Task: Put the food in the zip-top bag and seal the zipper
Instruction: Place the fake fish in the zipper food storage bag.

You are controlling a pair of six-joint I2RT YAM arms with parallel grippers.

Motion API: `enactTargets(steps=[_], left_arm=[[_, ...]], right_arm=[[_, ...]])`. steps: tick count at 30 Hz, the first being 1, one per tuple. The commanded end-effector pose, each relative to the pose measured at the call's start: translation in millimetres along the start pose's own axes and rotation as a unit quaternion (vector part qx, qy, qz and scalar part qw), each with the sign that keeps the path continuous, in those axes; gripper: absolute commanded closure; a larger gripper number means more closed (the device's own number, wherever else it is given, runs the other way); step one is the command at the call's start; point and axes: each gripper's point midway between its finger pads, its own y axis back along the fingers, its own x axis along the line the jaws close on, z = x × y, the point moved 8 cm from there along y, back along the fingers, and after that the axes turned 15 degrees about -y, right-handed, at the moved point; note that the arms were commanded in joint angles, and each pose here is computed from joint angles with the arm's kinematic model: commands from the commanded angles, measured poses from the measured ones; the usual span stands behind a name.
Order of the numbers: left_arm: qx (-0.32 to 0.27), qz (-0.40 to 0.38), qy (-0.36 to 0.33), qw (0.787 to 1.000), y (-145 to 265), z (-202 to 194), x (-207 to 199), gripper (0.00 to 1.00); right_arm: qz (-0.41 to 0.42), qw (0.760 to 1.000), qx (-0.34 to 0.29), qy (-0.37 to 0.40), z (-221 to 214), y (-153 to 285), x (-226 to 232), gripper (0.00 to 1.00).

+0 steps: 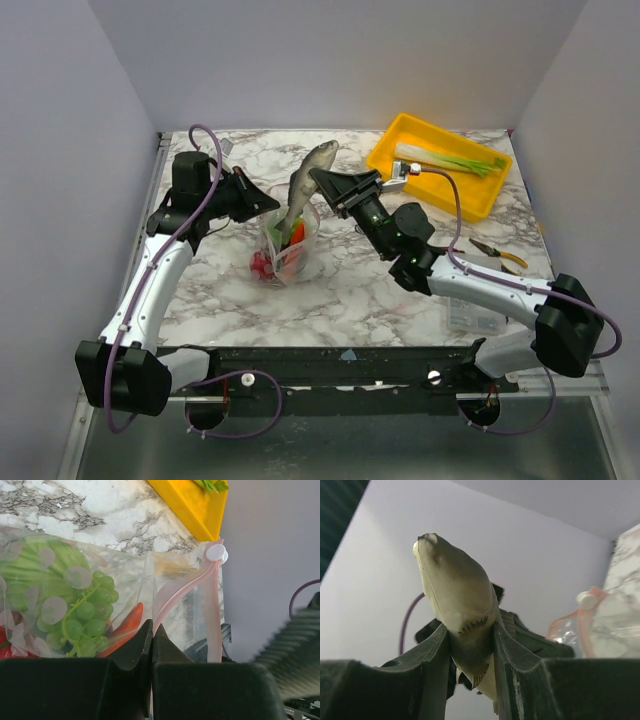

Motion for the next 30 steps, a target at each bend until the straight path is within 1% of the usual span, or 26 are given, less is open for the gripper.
enactTargets(steps=[1,4,9,13,17,20,21,24,26,30], left_arm=[[-0.026,-0.026,-0.017,0.999,11,9,-14,1.00],[-0.029,-0.029,-0.018,0.999,12,11,-16,1.00],[-0.032,-0.030,-0.019,0.999,13,12,-17,1.00],[-0.030,-0.032,-0.015,0.999,12,13,-17,1.00],[-0.032,-0.032,-0.015,0.999,12,13,-17,1.00],[-0.034,-0.031,-0.015,0.999,13,13,-17,1.00],[-0.035,-0.031,-0.016,0.999,13,13,-17,1.00],[-0.036,-0.031,-0.013,0.999,13,13,-18,1.00],[-0.039,-0.031,-0.013,0.999,14,13,-18,1.00],[-0.046,-0.025,-0.016,0.998,15,13,-18,1.00]], right_arm=[[-0.061,0.994,-0.053,0.076,-2,-9,-24,0.99],[-0.098,0.986,-0.048,0.128,-10,-8,-32,0.99],[-0.160,0.972,-0.008,0.174,-27,-9,-46,0.99],[-0.194,0.967,0.006,0.167,-34,-4,-52,0.99],[-0.257,0.953,0.015,0.161,-38,-4,-60,0.99],[-0.282,0.947,0.027,0.152,-42,-4,-64,0.99],[-0.302,0.941,0.029,0.153,-42,-2,-69,0.99],[-0.325,0.931,0.038,0.162,-44,-2,-74,0.99],[-0.339,0.925,0.046,0.163,-47,-2,-79,0.95],[-0.350,0.919,0.062,0.171,-50,-2,-83,0.77]])
